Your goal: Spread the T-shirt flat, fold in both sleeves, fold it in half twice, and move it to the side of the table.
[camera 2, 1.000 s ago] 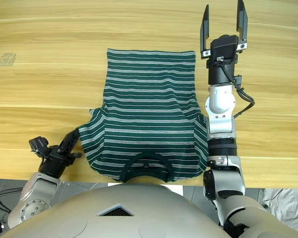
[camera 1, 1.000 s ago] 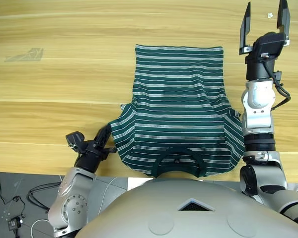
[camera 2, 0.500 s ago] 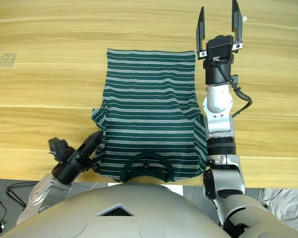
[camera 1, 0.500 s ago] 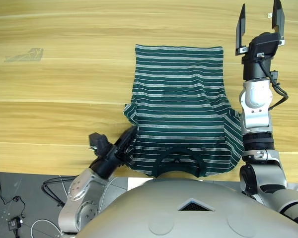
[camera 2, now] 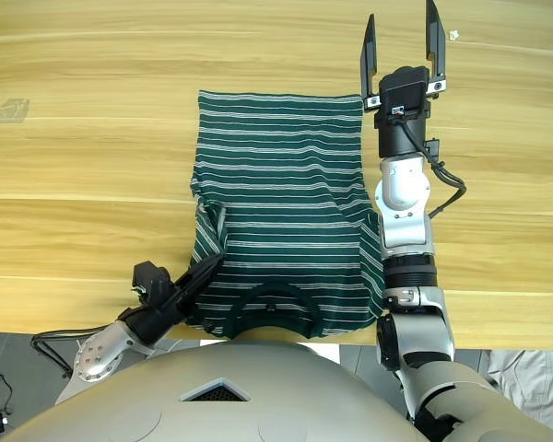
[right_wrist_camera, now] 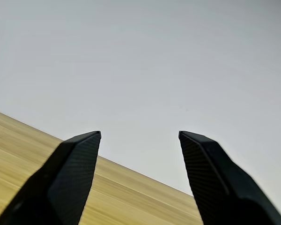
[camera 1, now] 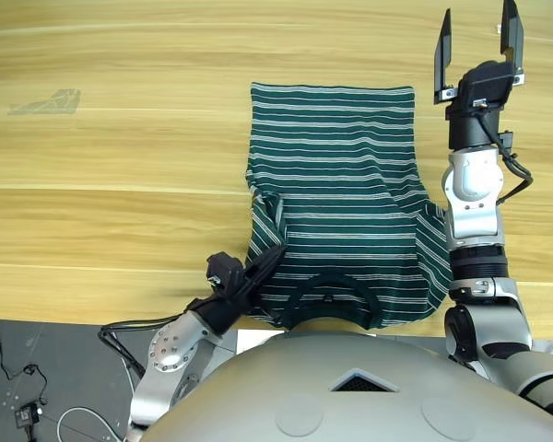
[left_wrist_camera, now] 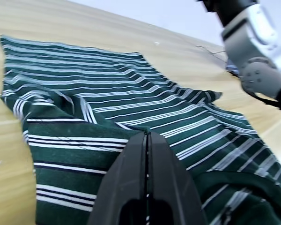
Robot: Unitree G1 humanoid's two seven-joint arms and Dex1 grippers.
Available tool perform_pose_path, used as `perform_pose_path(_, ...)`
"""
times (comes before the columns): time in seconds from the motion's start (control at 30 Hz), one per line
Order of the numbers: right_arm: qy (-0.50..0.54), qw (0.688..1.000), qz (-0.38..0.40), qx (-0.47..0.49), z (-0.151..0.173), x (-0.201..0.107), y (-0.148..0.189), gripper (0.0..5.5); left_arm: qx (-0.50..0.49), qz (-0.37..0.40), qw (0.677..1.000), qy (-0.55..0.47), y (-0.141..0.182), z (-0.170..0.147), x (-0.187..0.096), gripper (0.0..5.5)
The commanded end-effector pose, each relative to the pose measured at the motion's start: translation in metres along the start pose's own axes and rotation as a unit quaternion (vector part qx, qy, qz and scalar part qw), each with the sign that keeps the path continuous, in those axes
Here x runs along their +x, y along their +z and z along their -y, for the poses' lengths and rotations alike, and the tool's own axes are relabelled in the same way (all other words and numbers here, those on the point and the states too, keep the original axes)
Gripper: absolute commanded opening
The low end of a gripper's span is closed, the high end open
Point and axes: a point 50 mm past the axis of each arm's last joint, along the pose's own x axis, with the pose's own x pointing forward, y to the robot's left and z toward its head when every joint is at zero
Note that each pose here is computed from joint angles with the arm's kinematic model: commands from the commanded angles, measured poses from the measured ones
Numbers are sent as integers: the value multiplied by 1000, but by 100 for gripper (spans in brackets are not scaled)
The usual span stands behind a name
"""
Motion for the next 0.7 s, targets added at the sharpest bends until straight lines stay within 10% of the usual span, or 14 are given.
perform_pose_path(0.03, 9, 1000, -1, -4, -3, 2, 0, 311, 3, -7, 1000, -12, -1, 2, 0, 3)
perform_pose_path(0.7, 11, 1000, 3, 0, -4, 7, -1, 311, 84, 68, 991, -83, 27, 11, 6, 65)
